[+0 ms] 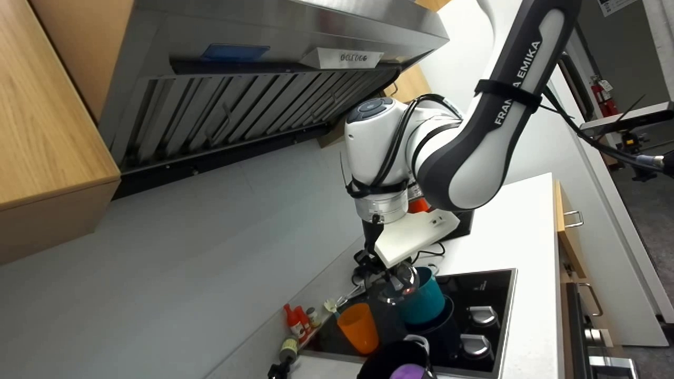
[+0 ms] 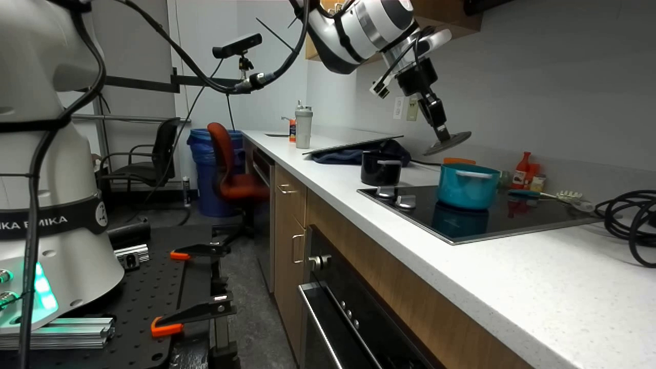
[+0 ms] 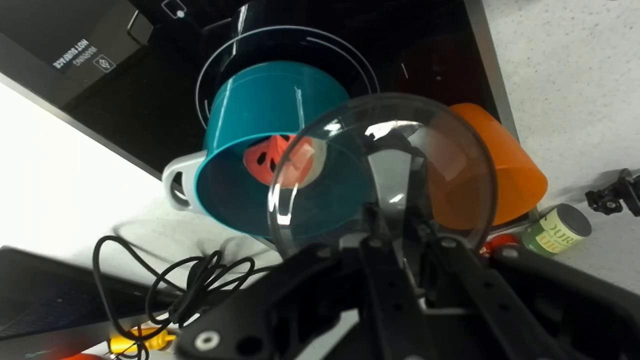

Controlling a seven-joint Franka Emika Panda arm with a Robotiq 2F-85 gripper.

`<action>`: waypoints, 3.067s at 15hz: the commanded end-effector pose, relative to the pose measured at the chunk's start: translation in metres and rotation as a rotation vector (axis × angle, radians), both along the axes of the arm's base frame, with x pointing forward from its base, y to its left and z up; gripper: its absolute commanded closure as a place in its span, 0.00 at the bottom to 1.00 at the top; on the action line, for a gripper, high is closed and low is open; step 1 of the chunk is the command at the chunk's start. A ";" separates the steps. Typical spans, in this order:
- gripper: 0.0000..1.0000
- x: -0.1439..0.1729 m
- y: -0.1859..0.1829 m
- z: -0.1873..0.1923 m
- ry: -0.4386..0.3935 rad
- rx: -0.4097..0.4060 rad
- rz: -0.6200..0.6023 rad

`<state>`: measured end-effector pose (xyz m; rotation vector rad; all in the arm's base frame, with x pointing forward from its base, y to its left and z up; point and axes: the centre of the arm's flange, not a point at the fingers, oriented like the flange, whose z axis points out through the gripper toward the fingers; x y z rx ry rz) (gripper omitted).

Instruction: Transfer the lid from the black pot to the blue pot

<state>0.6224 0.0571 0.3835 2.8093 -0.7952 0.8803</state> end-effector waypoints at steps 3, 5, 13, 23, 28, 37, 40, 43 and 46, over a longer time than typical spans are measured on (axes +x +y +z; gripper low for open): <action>0.86 0.000 0.000 0.000 0.000 0.000 0.000; 0.86 0.000 0.000 0.000 0.000 0.001 -0.001; 0.86 0.000 0.000 0.000 0.000 0.001 -0.001; 0.96 0.021 -0.029 -0.014 0.131 0.117 -0.155; 0.96 0.036 -0.041 0.001 0.089 0.141 -0.204; 0.96 0.051 -0.057 0.000 0.078 0.130 -0.245; 0.96 0.052 -0.064 -0.004 0.087 0.129 -0.268; 0.96 0.053 -0.069 -0.006 0.098 0.129 -0.287; 0.96 0.054 -0.068 -0.008 0.110 0.126 -0.294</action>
